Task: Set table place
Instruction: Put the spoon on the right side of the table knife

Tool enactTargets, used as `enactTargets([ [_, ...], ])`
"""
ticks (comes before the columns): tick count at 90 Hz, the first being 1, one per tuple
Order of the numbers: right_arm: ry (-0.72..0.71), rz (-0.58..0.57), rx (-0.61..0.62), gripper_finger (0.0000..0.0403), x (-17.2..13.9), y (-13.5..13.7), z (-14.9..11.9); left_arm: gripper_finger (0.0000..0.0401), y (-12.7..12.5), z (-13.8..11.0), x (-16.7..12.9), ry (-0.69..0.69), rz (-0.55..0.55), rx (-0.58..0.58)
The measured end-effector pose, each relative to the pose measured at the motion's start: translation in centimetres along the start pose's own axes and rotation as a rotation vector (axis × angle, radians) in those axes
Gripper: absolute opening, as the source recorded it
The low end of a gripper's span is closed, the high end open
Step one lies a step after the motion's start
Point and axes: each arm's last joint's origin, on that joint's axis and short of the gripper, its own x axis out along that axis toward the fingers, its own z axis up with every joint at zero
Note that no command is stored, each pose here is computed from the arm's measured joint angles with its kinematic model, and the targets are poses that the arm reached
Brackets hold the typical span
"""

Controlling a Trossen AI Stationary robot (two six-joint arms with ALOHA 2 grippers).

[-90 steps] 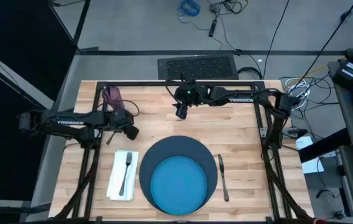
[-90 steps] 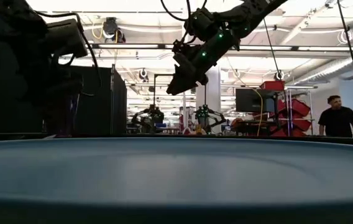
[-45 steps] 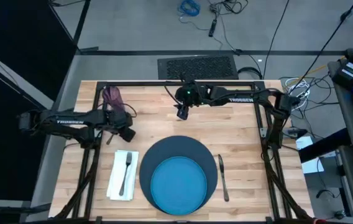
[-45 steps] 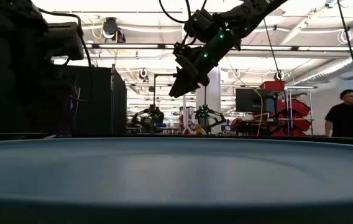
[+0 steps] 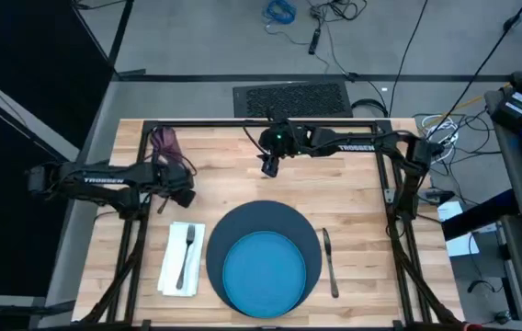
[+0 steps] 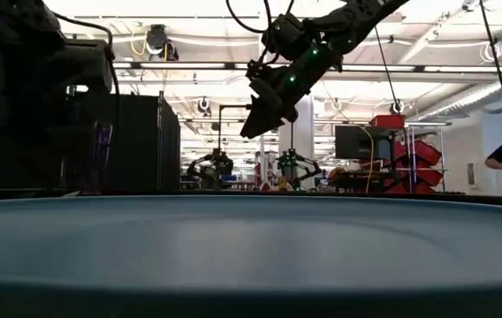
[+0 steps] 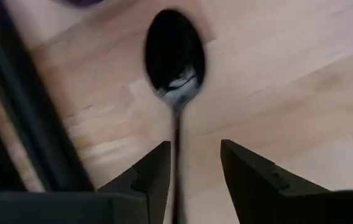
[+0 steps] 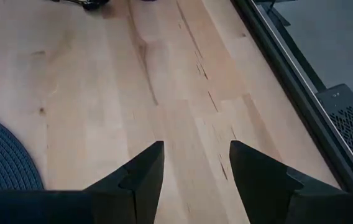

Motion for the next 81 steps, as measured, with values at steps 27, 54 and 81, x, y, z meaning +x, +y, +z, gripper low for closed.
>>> enactTargets([
  [27, -0.001, 0.0, 0.0, 0.0169, 0.0, 0.0, 0.0, 0.0128, 0.1, -0.4, 1.1, -0.017, -0.008, 0.009],
  [54, -0.001, 0.0, 0.0, 0.0169, 0.0, 0.0, 0.0, 0.0128, 0.2, -0.6, 1.7, -0.032, 0.008, 0.015],
  [81, -0.001, 0.0, 0.0, 0.0169, 0.0, 0.0, 0.0, 0.0127, 0.1, -0.8, 2.6, -0.046, -0.009, 0.01],
])
